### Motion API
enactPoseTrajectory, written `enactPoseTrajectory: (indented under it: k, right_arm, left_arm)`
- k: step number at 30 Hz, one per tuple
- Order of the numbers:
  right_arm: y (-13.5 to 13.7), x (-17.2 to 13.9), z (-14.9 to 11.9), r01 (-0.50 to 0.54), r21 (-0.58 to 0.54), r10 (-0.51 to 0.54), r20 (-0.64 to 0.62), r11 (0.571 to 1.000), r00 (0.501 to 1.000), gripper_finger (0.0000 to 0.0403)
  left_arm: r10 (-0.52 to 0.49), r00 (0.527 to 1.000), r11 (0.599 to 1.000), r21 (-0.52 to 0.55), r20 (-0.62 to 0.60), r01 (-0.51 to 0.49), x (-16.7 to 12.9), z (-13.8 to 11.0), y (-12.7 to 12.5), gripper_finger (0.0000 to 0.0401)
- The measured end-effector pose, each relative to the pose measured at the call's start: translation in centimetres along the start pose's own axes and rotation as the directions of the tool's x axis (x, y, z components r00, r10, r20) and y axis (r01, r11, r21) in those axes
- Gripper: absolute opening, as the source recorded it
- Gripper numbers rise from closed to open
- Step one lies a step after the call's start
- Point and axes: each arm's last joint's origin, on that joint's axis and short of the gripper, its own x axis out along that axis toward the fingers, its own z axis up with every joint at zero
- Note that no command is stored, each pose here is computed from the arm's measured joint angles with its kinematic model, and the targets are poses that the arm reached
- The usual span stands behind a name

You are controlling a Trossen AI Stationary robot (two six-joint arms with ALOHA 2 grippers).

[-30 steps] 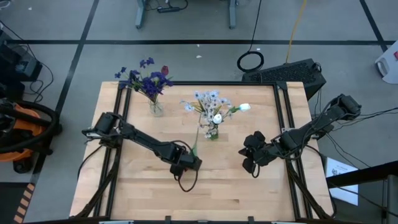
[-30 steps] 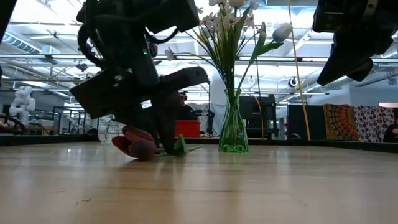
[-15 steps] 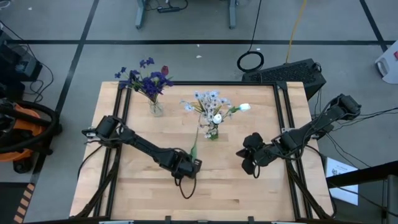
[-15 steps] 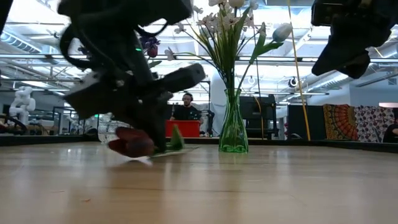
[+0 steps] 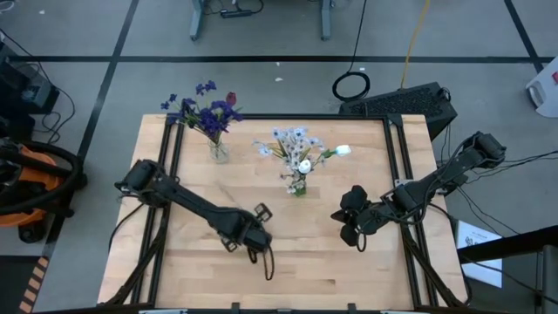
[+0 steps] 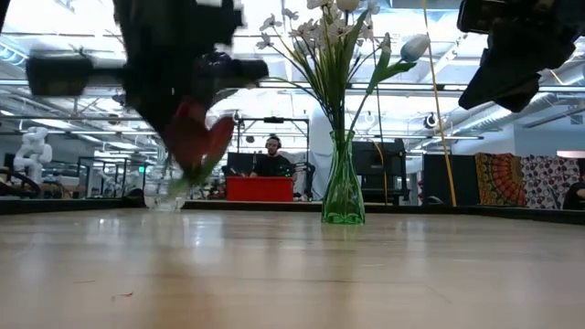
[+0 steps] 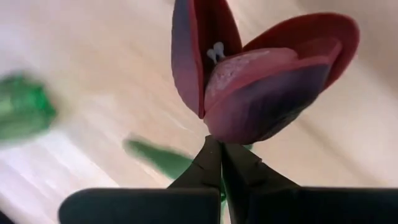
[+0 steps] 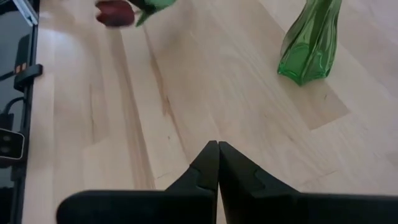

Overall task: Sort flowers into vase by color
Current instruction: Put the dark red flower into the transparent vase

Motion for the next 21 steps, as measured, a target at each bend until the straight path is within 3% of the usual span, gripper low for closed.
enactPoseTrajectory:
  k: [3,6,11,14,18,21]
  right_arm:
    - [0.0,0.0,0.0,0.000,-0.029,0.000,0.000,1.000,1.000,0.0000]
    - [0.0,0.0,0.0,0.000,-0.059,0.000,0.000,0.998,1.000,0.0000]
    - [0.0,0.0,0.0,-0.002,-0.086,0.002,0.002,0.996,1.000,0.0000]
    - [0.1,0.0,0.1,-0.006,-0.081,0.006,0.006,0.997,1.000,0.0000]
    - [0.0,0.0,0.1,-0.003,-0.042,0.003,0.008,0.999,1.000,0.0000]
    - [0.0,0.0,0.1,-0.003,-0.002,0.003,0.008,1.000,1.000,0.0000]
  left_arm:
    - [0.041,0.995,0.968,-0.251,0.094,-0.016,-2.4,-0.4,0.7,0.0002]
    - [0.136,0.981,0.868,-0.494,0.139,-0.050,-5.2,-1.5,1.4,0.0002]
    - [0.352,0.922,0.602,-0.794,0.164,-0.089,-10.2,-4.2,2.4,0.0001]
    - [0.512,0.850,0.404,-0.908,0.125,-0.110,-13.3,-6.0,2.4,0.0001]
    - [0.670,0.742,0.101,-0.990,-0.005,-0.098,-16.9,-9.4,1.5,0.0001]
    - [0.712,0.697,-0.025,-0.995,-0.085,-0.096,-18.8,-12.3,0.6,0.0001]
